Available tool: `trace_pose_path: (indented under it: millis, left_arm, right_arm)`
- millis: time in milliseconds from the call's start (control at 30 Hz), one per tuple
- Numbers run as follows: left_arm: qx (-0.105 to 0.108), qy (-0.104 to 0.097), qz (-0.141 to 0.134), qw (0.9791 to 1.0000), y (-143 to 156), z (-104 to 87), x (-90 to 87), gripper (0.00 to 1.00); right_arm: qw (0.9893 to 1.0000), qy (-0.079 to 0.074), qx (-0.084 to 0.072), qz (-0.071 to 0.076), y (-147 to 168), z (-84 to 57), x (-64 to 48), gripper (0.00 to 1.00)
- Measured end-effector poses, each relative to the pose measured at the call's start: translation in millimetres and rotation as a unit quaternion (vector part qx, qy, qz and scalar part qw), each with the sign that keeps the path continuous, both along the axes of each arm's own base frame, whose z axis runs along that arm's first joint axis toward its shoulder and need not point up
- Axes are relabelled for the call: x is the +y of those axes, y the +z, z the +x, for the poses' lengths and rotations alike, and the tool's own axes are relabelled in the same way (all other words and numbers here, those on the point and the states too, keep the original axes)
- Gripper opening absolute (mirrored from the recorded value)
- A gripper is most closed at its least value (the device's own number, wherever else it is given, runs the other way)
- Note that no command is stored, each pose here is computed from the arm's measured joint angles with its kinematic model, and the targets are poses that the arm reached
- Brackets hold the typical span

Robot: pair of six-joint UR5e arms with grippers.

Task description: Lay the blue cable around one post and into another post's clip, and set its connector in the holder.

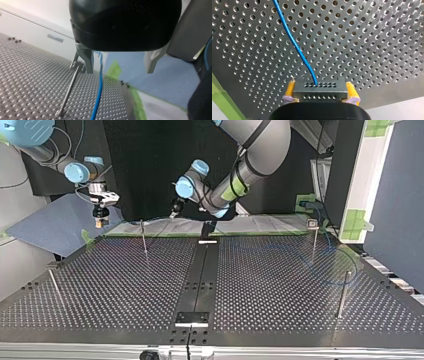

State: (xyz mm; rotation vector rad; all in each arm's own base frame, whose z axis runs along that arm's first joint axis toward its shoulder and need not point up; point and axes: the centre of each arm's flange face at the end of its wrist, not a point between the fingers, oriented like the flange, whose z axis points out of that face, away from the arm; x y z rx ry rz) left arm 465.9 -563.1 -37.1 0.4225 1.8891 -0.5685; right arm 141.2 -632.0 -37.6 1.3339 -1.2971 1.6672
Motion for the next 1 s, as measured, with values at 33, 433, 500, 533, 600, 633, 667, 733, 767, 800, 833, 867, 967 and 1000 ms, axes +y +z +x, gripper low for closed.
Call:
trace_pose_path:
  millis: [33, 433, 500, 533, 600, 633, 667, 733, 767, 800, 833, 867, 967, 1000]
  left_arm:
    - [0.002, -0.001, 0.003, 1.0000, 2, -2.7, 0.1, 0.99]
    - [-0.027, -0.011, -0.020, 0.9994, 45, -30.0, -3.6, 0.99]
    - [-0.032, -0.010, -0.030, 0.9990, 53, -32.2, -2.1, 0.99]
    - [-0.034, -0.010, -0.035, 0.9988, 57, -32.6, -1.3, 0.99]
    - [-0.034, -0.012, -0.048, 0.9982, 63, -34.0, 1.0, 0.99]
    - [-0.033, -0.014, -0.053, 0.9980, 64, -35.3, 1.9, 0.99]
    - [-0.032, -0.016, -0.058, 0.9977, 65, -37.1, 2.3, 0.99]
    - [-0.026, -0.024, -0.067, 0.9971, 63, -43.3, 2.9, 0.99]
    - [-0.024, -0.027, -0.071, 0.9968, 61, -46.2, 3.0, 0.99]
    - [-0.020, -0.032, -0.076, 0.9964, 59, -50.1, 3.2, 0.99]
    - [-0.017, -0.035, -0.080, 0.9961, 57, -53.0, 3.7, 0.99]
    - [-0.014, -0.037, -0.083, 0.9957, 55, -55.7, 4.5, 0.99]
    - [-0.009, -0.037, -0.093, 0.9949, 50, -60.8, 7.2, 0.99]
    - [-0.011, -0.035, -0.097, 0.9946, 50, -60.4, 7.6, 0.99]
  right_arm:
    - [1.0000, 0.000, 0.000, 0.000, 0, 0.0, 0.1, 0.02]
    - [1.0000, 0.004, 0.000, 0.001, 0, 2.1, 0.9, 0.02]
    - [1.0000, 0.005, -0.001, 0.001, 0, 3.0, 1.1, 0.02]
    - [1.0000, 0.006, -0.001, 0.002, -1, 3.3, 1.3, 0.02]
    - [1.0000, 0.006, -0.001, 0.002, -1, 3.7, 1.5, 0.02]
    - [1.0000, 0.007, -0.001, 0.003, -1, 3.9, 1.7, 0.02]
    - [1.0000, 0.007, -0.001, 0.003, -1, 3.9, 1.7, 0.02]
    - [1.0000, 0.007, -0.001, 0.004, -1, 4.1, 1.9, 0.02]
    - [1.0000, 0.007, -0.001, 0.004, -1, 4.3, 2.0, 0.02]
    - [1.0000, 0.007, -0.001, 0.005, -1, 4.4, 2.1, 0.02]
    - [1.0000, 0.008, -0.002, 0.005, -1, 4.5, 2.1, 0.02]
    - [1.0000, 0.008, -0.002, 0.005, -1, 4.6, 2.1, 0.02]
    - [0.9999, 0.009, -0.002, 0.005, -1, 4.8, 2.2, 0.02]
    - [0.9999, 0.009, -0.003, 0.005, -1, 4.9, 2.2, 0.02]
